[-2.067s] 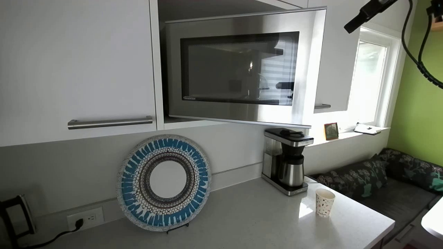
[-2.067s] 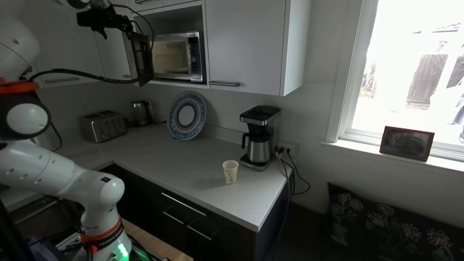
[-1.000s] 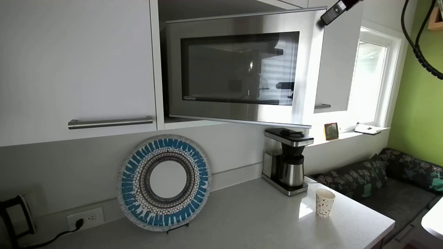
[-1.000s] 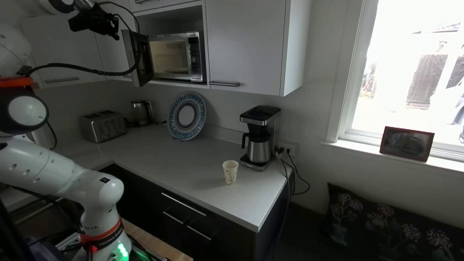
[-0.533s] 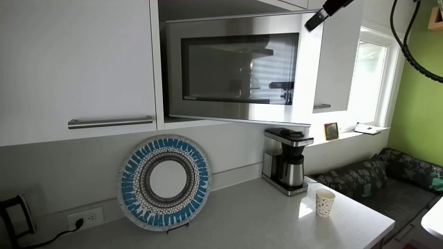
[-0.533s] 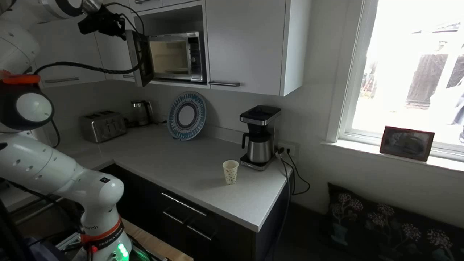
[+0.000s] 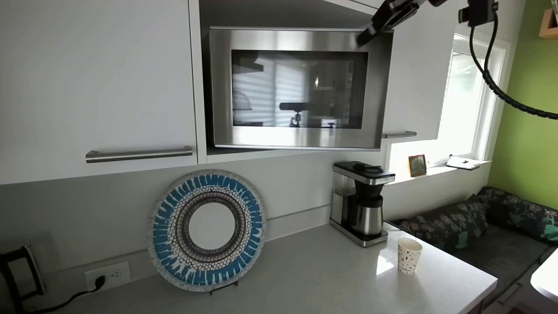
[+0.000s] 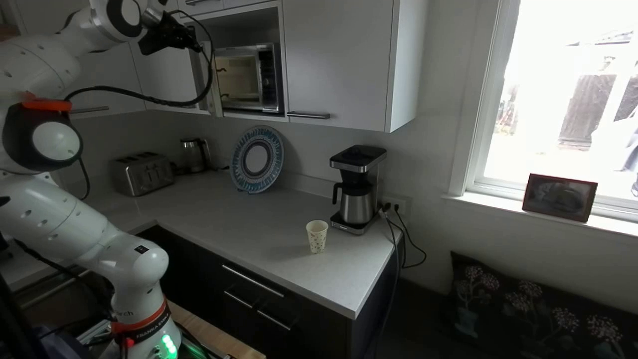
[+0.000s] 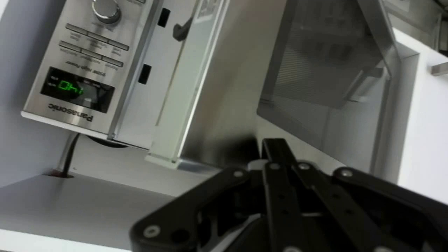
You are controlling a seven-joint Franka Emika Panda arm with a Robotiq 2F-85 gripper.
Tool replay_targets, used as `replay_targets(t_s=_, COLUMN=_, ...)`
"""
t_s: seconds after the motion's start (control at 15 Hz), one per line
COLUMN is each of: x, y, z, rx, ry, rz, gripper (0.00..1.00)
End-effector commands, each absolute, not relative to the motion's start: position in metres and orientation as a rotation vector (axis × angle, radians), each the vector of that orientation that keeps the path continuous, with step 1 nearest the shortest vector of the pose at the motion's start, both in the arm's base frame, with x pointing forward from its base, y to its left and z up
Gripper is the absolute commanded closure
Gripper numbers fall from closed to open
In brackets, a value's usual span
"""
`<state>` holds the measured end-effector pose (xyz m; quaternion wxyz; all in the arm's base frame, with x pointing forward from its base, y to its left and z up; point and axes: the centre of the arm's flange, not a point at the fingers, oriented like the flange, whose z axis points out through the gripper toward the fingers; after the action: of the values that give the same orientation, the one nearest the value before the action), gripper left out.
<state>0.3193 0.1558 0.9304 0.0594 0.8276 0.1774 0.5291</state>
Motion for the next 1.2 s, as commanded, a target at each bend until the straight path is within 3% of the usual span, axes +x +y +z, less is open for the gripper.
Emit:
replay_targets(t_s=0.0, x=0.347, y=0.152, z=0.916, rx=2.476, ry=0.302, rz=1.579, gripper=1.0)
replay_targets(t_s=0.2, x=0.367, y=0.149, z=0.912, rx=2.476, ry=0.165, rz=1.554, gripper=1.0)
replay_targets(t_s=0.73, x=0.361, y=0.143, z=0.913, rx=2.495, ry=0.236, rz=1.556, gripper=1.0)
replay_targets(t_s=1.13, x=0.397, y=0.133, z=0.904, rx=2.447, ry=-0.088, rz=1.589, gripper=1.0)
